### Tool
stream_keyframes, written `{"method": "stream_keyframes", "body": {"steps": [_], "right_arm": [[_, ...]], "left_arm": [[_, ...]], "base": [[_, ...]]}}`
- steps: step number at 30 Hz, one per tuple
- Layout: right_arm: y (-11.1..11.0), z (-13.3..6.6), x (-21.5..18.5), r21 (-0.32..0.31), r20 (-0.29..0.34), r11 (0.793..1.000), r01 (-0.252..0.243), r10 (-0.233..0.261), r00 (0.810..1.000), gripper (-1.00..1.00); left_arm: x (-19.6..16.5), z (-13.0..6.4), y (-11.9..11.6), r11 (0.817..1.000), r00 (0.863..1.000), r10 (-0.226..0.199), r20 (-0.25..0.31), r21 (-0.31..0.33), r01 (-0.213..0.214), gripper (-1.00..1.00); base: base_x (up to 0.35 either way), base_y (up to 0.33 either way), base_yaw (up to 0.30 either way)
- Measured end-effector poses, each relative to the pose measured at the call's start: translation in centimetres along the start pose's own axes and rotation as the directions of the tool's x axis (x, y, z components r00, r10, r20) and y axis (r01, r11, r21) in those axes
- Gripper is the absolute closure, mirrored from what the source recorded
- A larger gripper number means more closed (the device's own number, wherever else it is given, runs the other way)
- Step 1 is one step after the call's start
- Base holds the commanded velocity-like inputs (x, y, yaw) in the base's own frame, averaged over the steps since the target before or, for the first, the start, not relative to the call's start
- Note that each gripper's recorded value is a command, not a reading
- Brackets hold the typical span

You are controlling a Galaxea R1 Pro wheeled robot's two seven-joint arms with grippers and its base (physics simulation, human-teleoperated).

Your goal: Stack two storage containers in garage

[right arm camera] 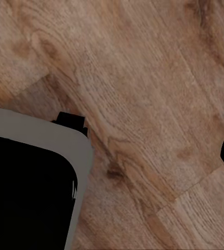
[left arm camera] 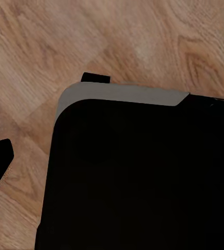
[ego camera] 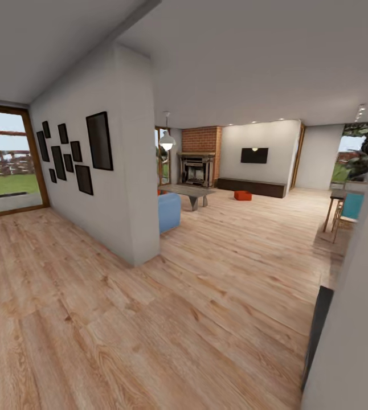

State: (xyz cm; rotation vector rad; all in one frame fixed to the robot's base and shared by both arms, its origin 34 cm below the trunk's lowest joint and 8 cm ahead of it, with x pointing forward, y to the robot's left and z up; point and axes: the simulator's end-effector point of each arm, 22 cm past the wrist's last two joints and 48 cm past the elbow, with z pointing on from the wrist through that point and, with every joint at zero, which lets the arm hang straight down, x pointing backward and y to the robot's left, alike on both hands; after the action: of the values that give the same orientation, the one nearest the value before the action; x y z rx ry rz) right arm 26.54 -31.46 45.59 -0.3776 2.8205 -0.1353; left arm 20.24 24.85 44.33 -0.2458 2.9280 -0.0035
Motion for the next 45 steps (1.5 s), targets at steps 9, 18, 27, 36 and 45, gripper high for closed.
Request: {"method": "stream_keyframes", "body": {"steps": [9, 18, 27, 36, 45], "right_arm": [[0.0, 0.0, -0.02, -0.001, 0.0, 1.0, 0.005, -0.005, 1.0, -1.0], [-0.01, 0.0, -0.04, 0.001, 0.001, 1.0, -0.003, 0.003, 1.0, -1.0], [0.03, 0.02, -0.31, 0.001, 0.008, 1.0, -0.003, 0.003, 1.0, -1.0], [-0.11, 0.01, -0.25, -0.001, 0.008, 1.0, 0.022, -0.022, 1.0, -1.0], [-0.25, 0.02, -0.35, 0.0, 0.012, 1.0, 0.027, -0.027, 1.0, -1.0]], "left_arm": [[-0.02, 0.0, 0.0, 1.0, 1.0, 0.0, 0.001, 0.0, 0.0, -1.0], [-0.05, 0.0, 0.0, 1.0, 1.0, 0.0, 0.002, 0.0, 0.0, -1.0], [-0.03, 0.0, 0.0, 1.0, 1.0, 0.0, 0.001, 0.0, 0.0, -1.0], [-0.04, 0.0, 0.0, 1.0, 1.0, 0.0, 0.002, 0.0, 0.0, -1.0], [-0.05, 0.0, 0.0, 1.0, 1.0, 0.0, 0.002, 0.0, 0.0, -1.0]], "base": [[0.323, 0.0, 0.0], [0.323, 0.0, 0.0], [0.323, 0.0, 0.0], [0.323, 0.0, 0.0], [0.323, 0.0, 0.0]]}}
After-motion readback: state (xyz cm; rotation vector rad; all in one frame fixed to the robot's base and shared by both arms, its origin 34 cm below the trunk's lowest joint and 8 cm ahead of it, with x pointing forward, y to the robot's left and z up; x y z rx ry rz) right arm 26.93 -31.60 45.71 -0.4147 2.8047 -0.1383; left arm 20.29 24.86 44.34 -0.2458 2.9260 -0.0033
